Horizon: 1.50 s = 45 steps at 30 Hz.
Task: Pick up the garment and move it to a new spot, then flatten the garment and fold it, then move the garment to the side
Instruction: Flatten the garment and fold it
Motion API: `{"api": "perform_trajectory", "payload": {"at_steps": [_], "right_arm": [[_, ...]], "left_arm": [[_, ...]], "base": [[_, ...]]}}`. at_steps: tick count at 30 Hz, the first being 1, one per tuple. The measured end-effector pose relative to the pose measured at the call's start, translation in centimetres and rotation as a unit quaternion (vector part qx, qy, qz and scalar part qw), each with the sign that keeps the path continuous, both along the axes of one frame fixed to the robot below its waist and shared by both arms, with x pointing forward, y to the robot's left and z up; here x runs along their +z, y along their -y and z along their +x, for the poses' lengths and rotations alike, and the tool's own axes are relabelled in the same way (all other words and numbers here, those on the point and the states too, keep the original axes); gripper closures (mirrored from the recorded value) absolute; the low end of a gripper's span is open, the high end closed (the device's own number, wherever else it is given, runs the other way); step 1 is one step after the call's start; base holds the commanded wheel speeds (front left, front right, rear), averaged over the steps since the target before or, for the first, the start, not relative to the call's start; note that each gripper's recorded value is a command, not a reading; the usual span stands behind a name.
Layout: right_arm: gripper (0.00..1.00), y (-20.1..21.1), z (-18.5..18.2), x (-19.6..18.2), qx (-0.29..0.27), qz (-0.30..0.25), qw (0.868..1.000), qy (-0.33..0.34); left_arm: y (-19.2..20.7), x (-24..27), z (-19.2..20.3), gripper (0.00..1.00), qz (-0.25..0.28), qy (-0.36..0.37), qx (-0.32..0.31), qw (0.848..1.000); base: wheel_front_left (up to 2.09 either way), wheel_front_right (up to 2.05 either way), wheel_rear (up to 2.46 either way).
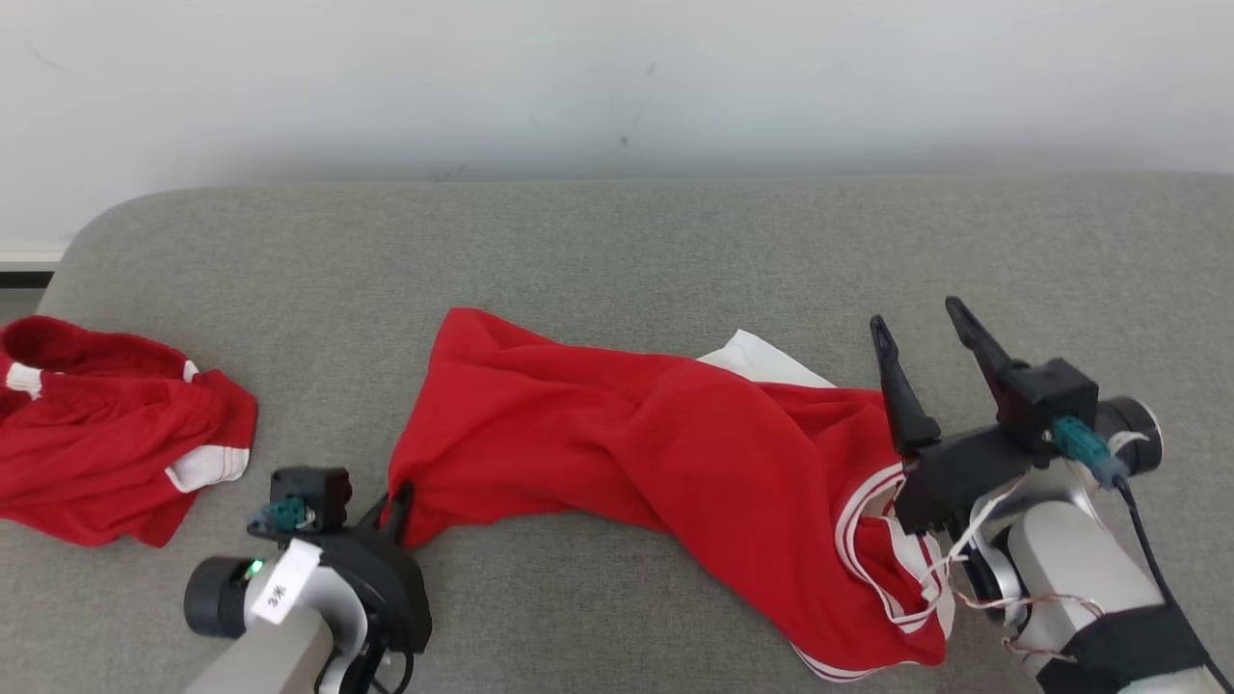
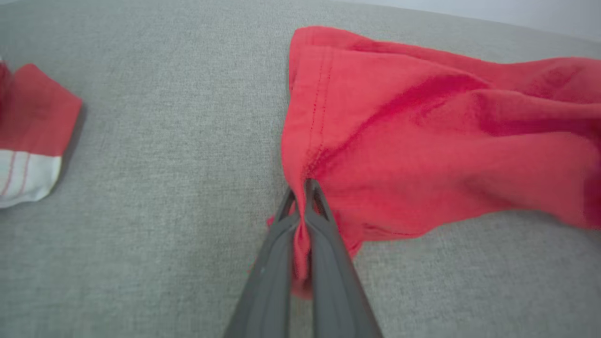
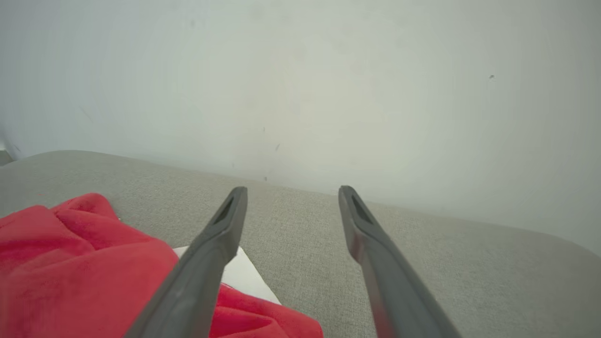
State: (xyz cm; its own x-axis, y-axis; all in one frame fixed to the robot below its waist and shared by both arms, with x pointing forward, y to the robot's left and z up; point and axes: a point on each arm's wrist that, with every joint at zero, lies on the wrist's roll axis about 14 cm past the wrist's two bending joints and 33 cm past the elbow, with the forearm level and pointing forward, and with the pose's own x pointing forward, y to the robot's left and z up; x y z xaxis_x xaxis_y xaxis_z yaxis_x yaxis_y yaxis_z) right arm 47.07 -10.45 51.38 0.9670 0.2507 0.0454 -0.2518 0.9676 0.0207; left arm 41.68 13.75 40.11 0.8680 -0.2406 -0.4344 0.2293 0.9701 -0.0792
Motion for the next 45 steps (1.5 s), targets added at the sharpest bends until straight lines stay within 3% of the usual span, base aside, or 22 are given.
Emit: {"api": "perform_trajectory", "payload": {"at_steps": [8, 17, 24, 42, 43, 44, 45], "right_arm": [[0.0, -2.5, 1.9, -1.2, 0.048, -0.034, 0.996, -0.06], [0.0, -4.8, 4.2, -3.0, 0.083, -0.083, 0.983, -0.145], [0.0, -5.8, 4.4, -6.3, 0.096, -0.113, 0.964, -0.222], [0.0, -8.9, 3.5, -12.2, 0.139, -0.158, 0.914, -0.346], [0.0, -8.9, 3.3, -12.6, 0.14, -0.161, 0.911, -0.352], [0.53, -8.9, 3.2, -12.9, 0.142, -0.167, 0.908, -0.356], [0.67, -9.0, 3.2, -12.9, 0.144, -0.174, 0.907, -0.357]], "left_arm": [[-1.4, 0.0, -1.5, 1.0, 0.002, 0.007, 0.018, 1.0], [-1.1, 0.4, -2.4, 1.0, -0.016, 0.015, 0.022, 1.0], [-1.0, 0.5, -3.0, 1.0, -0.026, 0.013, 0.024, 0.999], [-1.4, 0.4, -3.7, 1.0, -0.049, -0.005, 0.042, 0.998], [-1.4, 0.3, -3.8, 0.9, -0.05, -0.006, 0.043, 0.998], [-1.5, 0.3, -3.8, 0.56, -0.05, -0.006, 0.044, 0.998], [-1.5, 0.3, -3.8, 0.0, -0.05, -0.006, 0.045, 0.998]], "base": [[0.0, 0.0, 0.0], [0.0, 0.0, 0.0], [0.0, 0.0, 0.0], [0.0, 0.0, 0.0], [0.0, 0.0, 0.0], [0.0, 0.0, 0.0], [0.0, 0.0, 0.0]]}}
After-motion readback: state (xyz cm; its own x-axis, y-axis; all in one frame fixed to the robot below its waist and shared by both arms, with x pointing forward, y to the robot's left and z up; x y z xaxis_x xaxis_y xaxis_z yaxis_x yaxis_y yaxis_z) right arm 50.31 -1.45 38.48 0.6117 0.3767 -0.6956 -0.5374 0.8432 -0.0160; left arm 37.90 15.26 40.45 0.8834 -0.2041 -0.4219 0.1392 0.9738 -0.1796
